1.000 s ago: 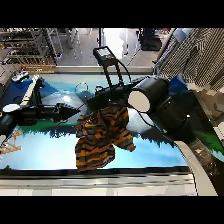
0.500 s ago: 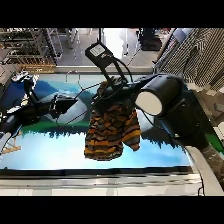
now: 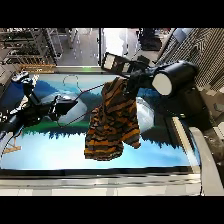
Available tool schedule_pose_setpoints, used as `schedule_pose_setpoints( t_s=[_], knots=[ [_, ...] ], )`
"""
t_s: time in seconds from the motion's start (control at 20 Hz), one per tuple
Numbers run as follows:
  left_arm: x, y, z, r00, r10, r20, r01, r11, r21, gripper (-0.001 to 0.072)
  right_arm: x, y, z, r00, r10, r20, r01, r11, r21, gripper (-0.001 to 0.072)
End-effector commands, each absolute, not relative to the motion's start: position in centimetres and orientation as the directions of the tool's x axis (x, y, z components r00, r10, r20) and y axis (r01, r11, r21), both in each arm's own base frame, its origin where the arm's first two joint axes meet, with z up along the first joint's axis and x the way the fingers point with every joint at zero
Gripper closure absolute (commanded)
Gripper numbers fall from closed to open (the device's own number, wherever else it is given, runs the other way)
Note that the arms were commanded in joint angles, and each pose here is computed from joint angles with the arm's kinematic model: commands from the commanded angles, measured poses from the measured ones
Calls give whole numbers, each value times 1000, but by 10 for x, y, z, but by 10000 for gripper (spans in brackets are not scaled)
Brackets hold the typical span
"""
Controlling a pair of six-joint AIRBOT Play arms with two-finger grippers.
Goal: Fold the clothes and pants, and hang the long-sleeved shirts on hangers.
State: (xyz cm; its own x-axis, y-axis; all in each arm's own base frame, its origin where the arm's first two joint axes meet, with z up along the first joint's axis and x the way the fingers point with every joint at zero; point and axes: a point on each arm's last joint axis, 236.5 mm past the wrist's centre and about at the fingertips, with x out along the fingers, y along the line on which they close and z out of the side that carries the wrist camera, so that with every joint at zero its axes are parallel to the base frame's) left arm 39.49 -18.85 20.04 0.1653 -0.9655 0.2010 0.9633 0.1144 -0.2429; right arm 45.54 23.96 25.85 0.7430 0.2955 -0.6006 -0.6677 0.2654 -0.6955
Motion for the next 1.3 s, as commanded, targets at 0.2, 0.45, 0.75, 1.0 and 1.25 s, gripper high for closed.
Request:
schedule_pose_setpoints(
  t_s=[0.2, 0.45, 0.75, 1.0, 1.25],
  knots=[
    [394, -188, 201, 161, -966, 203, 965, 111, -239, 696, 477, 289, 228, 705, 402, -584, -662, 79, -746, 166],
    [394, -188, 201, 162, -966, 203, 964, 111, -240, 696, 476, 284, 236, 723, 391, -570, -643, 78, -762, 229],
    [394, -188, 201, 162, -966, 203, 962, 109, -250, 696, 467, 271, 271, 766, 383, -516, -590, 101, -801, 334],
    [394, -188, 201, 162, -966, 203, 962, 109, -250, 696, 454, 263, 257, 726, 358, -588, -663, 133, -737, 694],
    [394, -188, 201, 162, -966, 203, 962, 109, -250, 696, 449, 253, 246, 701, 319, -638, -708, 202, -677, 693]
  ],
)
